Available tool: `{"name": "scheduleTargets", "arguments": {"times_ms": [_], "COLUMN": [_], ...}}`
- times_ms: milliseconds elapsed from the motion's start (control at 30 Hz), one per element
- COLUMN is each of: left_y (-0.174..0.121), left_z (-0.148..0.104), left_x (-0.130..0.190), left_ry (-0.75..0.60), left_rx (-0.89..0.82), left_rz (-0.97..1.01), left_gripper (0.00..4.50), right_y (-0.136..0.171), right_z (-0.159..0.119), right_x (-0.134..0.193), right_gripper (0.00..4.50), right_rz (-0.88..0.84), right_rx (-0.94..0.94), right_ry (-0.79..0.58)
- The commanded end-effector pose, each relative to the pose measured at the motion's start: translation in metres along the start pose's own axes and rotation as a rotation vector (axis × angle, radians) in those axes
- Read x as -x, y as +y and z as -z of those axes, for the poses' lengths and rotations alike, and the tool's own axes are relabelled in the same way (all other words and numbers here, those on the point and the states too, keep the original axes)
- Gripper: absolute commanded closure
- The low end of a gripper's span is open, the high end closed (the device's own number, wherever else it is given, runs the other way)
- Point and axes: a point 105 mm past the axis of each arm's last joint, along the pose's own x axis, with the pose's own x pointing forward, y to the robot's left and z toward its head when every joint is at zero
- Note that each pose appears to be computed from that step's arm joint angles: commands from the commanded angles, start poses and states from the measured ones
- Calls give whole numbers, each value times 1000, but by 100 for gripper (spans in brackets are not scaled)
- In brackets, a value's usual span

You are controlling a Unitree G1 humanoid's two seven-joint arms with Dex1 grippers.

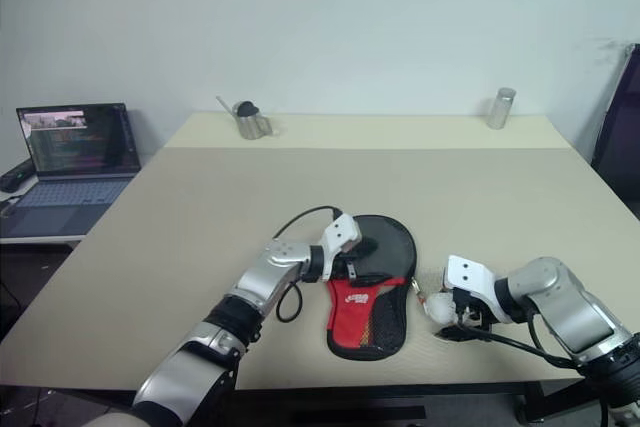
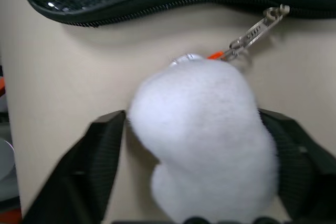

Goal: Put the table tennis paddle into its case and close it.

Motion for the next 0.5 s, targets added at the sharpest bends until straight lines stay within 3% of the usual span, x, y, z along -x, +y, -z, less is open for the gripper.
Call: {"name": "scheduleTargets", "arguments": {"times_ms": [33, 167, 300, 500], "left_y": [-5, -4, -4, -4], "left_z": [18, 19, 18, 17], "left_x": [0, -1, -2, -4], "left_ry": [64, 75, 73, 74], "left_rx": [19, 11, 9, 10], "left_rz": [7, 4, 8, 10], "left_gripper": [0, 0, 0, 0], "right_y": [23, 50, 64, 112], "right_z": [-6, -3, -2, 5], "right_x": [9, 18, 24, 29], "right_gripper": [182, 318, 411, 432], "right_rz": [-103, -208, -255, -457], "right_rx": [70, 172, 227, 287], "right_ry": [-3, 76, 116, 164]}}
